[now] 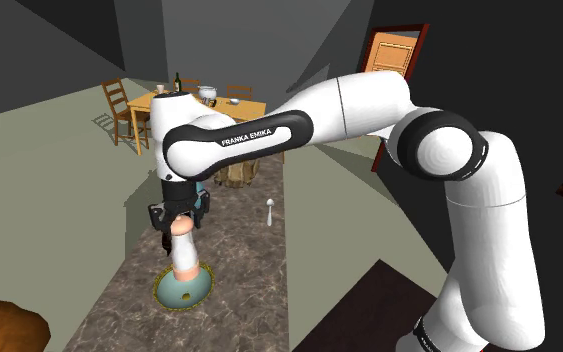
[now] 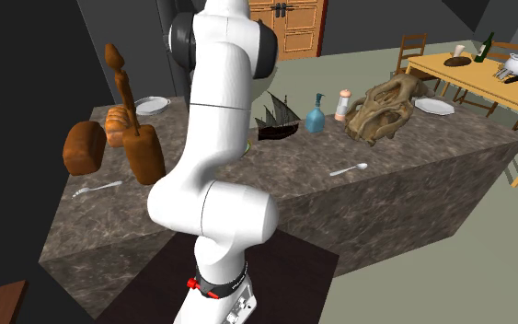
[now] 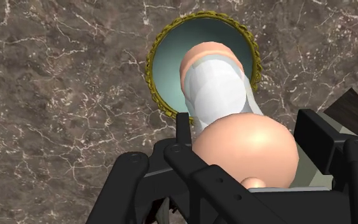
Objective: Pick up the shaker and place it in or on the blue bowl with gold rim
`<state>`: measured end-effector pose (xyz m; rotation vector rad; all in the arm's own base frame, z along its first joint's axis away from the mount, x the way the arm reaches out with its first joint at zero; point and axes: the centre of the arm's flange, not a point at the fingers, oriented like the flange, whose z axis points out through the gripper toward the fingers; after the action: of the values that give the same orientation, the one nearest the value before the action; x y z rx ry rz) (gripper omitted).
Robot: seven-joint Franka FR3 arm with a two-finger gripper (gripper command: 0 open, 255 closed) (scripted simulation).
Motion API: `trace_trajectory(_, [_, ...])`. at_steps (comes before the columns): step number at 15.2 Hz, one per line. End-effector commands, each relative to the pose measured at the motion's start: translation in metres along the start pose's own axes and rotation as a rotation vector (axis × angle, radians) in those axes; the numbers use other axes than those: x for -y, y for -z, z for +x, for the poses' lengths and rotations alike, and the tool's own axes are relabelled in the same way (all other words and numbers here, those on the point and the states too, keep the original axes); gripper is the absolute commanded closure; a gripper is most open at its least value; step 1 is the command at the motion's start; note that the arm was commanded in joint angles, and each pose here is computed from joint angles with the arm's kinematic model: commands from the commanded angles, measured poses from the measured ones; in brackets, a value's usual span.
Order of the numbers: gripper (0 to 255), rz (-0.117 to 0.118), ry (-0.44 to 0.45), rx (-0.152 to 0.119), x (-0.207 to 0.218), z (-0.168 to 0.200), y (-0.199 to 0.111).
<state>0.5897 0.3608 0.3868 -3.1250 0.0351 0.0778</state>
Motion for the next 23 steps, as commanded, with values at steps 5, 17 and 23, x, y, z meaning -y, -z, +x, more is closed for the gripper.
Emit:
trace_trajectory(5, [255,0.000,0.000,-0.001,0.000,0.002,-0.032])
trace_trajectory(17, [255,0.000,0.000,-0.001,-0.001,0.004,-0.060])
trace_trajectory(23, [0,0.000,0.000,-0.001,-0.001,0.004,-0.060])
